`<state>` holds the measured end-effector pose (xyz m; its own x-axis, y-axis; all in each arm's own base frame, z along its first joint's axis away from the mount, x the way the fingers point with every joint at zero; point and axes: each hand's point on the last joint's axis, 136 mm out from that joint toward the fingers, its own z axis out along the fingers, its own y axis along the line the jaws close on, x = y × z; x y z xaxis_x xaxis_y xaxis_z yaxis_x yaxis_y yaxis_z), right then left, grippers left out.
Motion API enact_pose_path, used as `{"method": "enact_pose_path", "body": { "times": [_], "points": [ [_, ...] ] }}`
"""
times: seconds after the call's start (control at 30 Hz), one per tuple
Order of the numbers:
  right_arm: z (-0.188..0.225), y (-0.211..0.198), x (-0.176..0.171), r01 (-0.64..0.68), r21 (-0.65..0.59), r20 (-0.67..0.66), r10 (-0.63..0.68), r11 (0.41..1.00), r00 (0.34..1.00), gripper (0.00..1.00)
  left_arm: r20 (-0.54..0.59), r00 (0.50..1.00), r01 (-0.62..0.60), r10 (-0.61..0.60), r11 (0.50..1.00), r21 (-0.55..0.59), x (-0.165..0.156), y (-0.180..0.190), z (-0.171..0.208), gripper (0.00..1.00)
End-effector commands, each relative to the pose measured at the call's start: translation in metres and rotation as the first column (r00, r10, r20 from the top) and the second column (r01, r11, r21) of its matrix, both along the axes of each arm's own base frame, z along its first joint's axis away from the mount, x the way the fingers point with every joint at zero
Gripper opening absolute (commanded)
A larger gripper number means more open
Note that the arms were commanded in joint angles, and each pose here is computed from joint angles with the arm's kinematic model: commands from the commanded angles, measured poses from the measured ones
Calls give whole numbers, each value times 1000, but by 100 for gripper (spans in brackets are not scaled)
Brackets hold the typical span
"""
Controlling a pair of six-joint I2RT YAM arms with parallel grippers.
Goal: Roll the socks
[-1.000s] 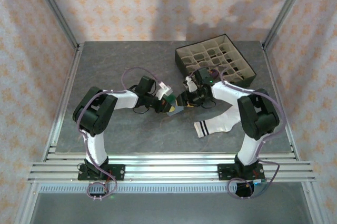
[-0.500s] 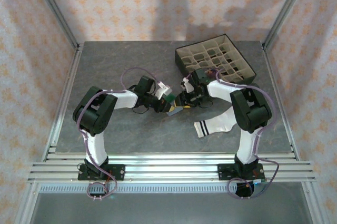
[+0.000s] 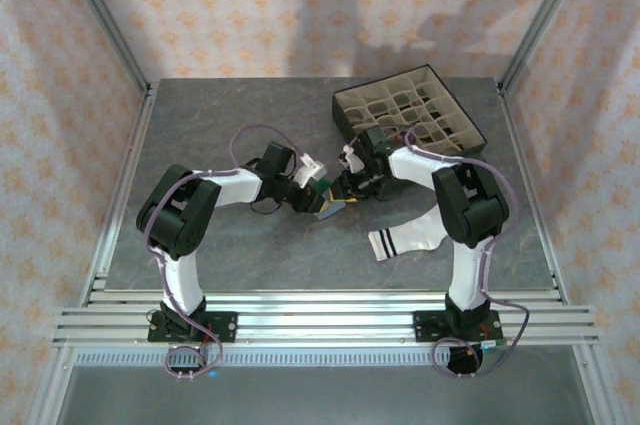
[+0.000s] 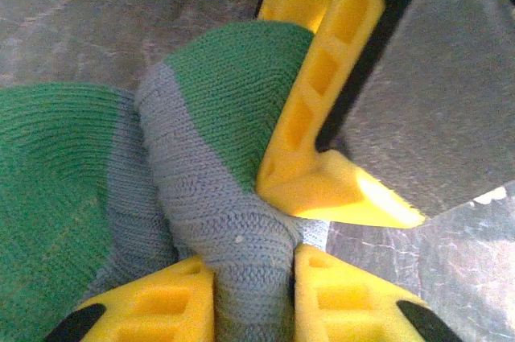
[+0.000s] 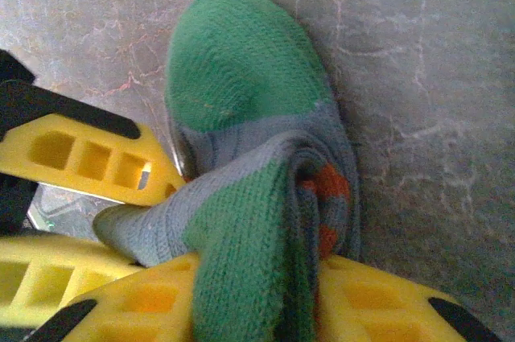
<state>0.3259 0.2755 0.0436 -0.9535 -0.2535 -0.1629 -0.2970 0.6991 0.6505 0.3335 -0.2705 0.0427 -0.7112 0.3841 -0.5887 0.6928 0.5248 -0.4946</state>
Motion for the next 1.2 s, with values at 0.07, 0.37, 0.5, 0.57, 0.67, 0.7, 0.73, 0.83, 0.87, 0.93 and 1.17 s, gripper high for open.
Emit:
{"method": "enact_pose_path", "body": {
  "times": [0.07,0.37,0.5,0.57,0.67,0.7,0.73,0.83,0.87,0.93,1.17],
  "points": [
    [-44,-26,-17,22,-213,-130,-51,977,990,32,63,998,-15,5,988,156,-16,26,2,28],
    [-52,-33,-22,22,-270,-161,-68,963,985,32,505,858,-14,-94,978,207,-12,33,75,30],
    [-48,-30,-19,15,-269,-159,-60,963,985,31,670,670,-14,-319,897,441,-24,22,73,32],
    [-46,-29,-17,14,-269,-162,-60,963,985,31,710,566,-64,-419,837,544,-27,14,68,38],
    [-45,-28,-16,12,-266,-168,-59,964,984,31,713,488,-110,-503,775,622,-27,2,57,41],
    [-45,-27,-16,11,-264,-170,-57,965,984,31,704,482,-118,-521,758,642,-25,-1,52,41],
    [-44,-27,-16,10,-263,-170,-57,965,984,31,697,475,-121,-537,745,656,-25,-4,48,41],
    [-44,-26,-17,6,-258,-178,-54,966,983,31,687,451,-149,-570,711,688,-20,-12,35,41],
    [-44,-26,-18,5,-258,-183,-54,966,982,31,683,452,-159,-573,702,694,-17,-13,30,41],
    [-44,-26,-19,2,-255,-188,-52,967,981,31,676,460,-187,-576,682,707,-10,-12,20,41],
    [-41,-24,-25,-26,-235,-206,-24,972,978,31,659,499,-241,-563,641,729,2,-9,-11,40]
  ]
}}
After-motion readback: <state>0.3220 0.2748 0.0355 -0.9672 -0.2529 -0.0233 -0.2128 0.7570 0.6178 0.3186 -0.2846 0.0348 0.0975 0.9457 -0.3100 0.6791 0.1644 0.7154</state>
